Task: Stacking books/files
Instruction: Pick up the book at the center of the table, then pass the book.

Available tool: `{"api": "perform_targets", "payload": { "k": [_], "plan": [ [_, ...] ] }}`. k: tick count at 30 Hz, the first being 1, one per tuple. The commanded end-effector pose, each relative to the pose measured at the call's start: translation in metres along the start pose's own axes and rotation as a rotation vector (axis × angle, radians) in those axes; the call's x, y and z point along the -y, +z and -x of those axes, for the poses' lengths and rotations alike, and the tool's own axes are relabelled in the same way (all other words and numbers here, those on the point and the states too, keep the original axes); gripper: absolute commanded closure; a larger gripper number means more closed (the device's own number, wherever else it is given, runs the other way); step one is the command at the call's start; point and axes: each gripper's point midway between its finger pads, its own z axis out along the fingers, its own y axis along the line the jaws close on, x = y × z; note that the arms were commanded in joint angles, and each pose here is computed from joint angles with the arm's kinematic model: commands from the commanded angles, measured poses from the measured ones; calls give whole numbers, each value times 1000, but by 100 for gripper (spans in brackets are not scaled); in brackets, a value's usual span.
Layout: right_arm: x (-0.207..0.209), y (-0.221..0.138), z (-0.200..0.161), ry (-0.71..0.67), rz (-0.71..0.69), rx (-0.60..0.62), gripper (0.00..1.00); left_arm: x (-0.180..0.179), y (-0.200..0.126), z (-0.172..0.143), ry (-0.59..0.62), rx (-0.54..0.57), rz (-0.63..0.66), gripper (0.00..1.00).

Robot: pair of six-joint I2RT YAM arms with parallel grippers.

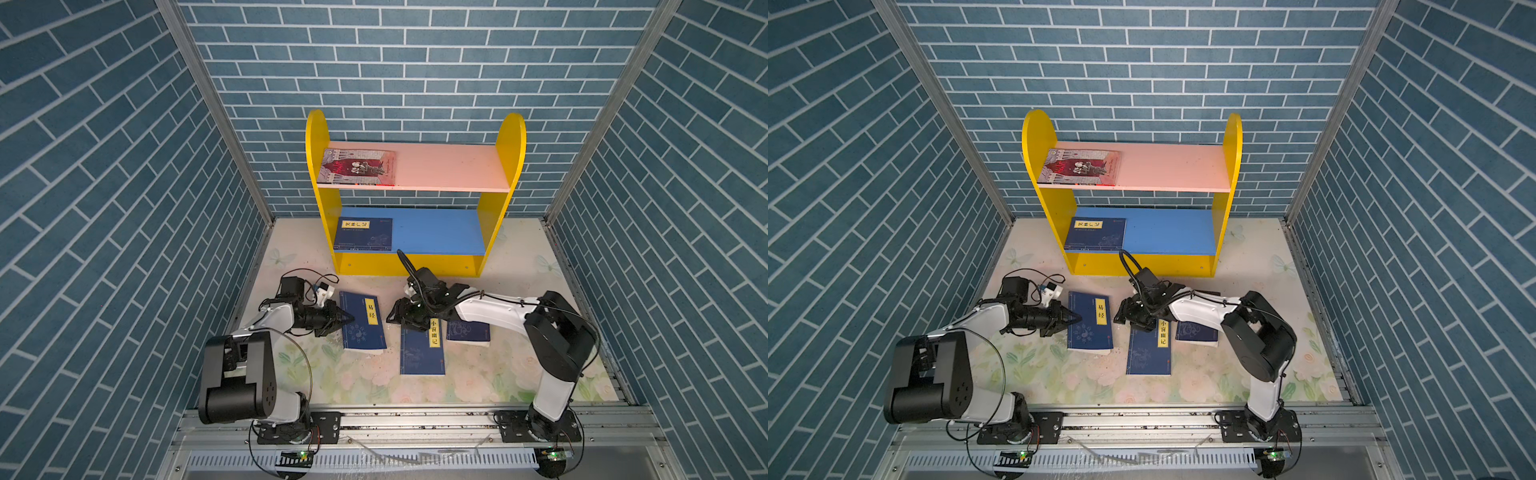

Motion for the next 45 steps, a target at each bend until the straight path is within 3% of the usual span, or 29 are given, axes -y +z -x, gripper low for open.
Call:
{"api": "perform_targets", "payload": {
  "k": [1, 13, 24, 29, 37, 45],
  "plan": [
    [-11, -32, 10, 57, 34, 137, 37, 37, -14, 4, 52, -3, -106, 98],
    [-72, -70, -33, 30, 222, 170, 32, 127, -61, -7, 175, -2, -255, 97],
    [-113, -112, -45, -13, 427, 415, 28, 159, -80, 51, 165, 328, -252, 100],
    [-132, -110, -45, -3, 538, 452, 26, 180, -80, 58, 168, 423, -320, 100],
    [-163, -96, -31, 2, 643, 490, 25, 196, -81, 57, 168, 434, -360, 100],
    [-177, -108, -22, -20, 697, 552, 25, 198, -80, 55, 126, 417, -385, 100]
  ]
}}
